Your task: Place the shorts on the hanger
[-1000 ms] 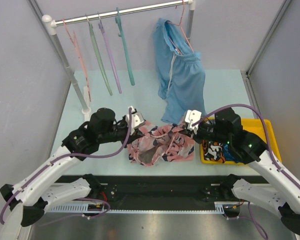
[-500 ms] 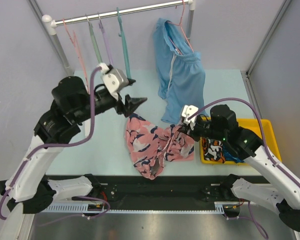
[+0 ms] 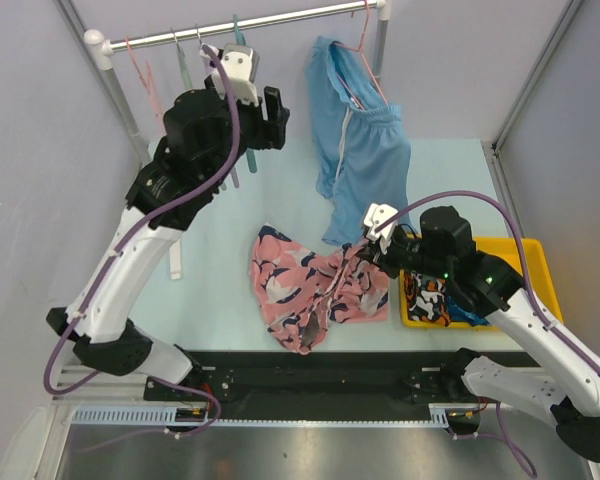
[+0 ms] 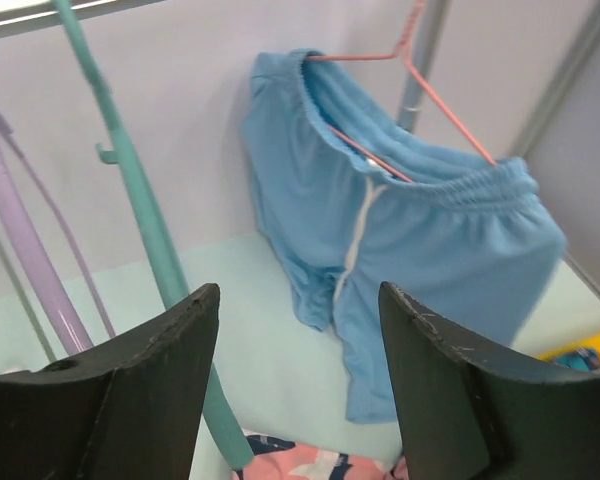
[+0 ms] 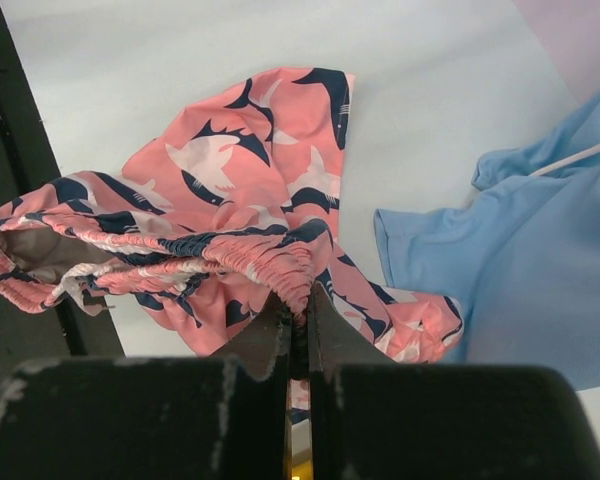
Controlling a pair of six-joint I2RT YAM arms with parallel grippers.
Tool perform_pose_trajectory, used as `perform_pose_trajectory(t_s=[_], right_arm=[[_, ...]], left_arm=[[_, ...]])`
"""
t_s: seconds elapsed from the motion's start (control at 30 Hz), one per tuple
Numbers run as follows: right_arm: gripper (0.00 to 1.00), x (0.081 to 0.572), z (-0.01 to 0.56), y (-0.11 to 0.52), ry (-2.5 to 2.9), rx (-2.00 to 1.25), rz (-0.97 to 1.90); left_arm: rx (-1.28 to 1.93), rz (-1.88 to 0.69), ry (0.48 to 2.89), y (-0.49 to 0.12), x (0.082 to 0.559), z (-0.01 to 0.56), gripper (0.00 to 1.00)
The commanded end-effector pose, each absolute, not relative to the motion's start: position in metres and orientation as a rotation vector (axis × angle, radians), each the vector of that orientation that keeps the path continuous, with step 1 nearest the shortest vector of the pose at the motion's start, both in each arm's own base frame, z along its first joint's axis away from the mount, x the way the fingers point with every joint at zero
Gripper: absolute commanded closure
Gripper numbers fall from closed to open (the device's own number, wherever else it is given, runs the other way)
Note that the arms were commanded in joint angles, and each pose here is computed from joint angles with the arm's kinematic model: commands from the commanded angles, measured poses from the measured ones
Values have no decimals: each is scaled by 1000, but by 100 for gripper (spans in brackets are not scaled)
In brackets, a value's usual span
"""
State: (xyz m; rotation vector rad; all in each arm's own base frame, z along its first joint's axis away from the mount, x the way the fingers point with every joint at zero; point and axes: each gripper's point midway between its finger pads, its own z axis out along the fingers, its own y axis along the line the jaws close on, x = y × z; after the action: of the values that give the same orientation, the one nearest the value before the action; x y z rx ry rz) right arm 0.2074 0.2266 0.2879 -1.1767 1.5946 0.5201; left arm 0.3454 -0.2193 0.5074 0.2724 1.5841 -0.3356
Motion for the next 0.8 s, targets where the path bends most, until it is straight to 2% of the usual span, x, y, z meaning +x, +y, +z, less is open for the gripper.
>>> perform_pose_trajectory(t_s=[0.0,0.1,0.33,0.77], right_arm=[[100,213,319,225,1521,-1109,508],[100,212,319,223,1519,-1106,503],[100,211,313,221,1524,-1109,510],[100,209,313,217,1524,-1092,516]], left_arm=[[59,-246,1521,-191,367,537,31],[28,-188,1536,-184,377,532,34],[34,-137,1560,-179,390,521,30],[50,-138,1665,-177,431,486,34]])
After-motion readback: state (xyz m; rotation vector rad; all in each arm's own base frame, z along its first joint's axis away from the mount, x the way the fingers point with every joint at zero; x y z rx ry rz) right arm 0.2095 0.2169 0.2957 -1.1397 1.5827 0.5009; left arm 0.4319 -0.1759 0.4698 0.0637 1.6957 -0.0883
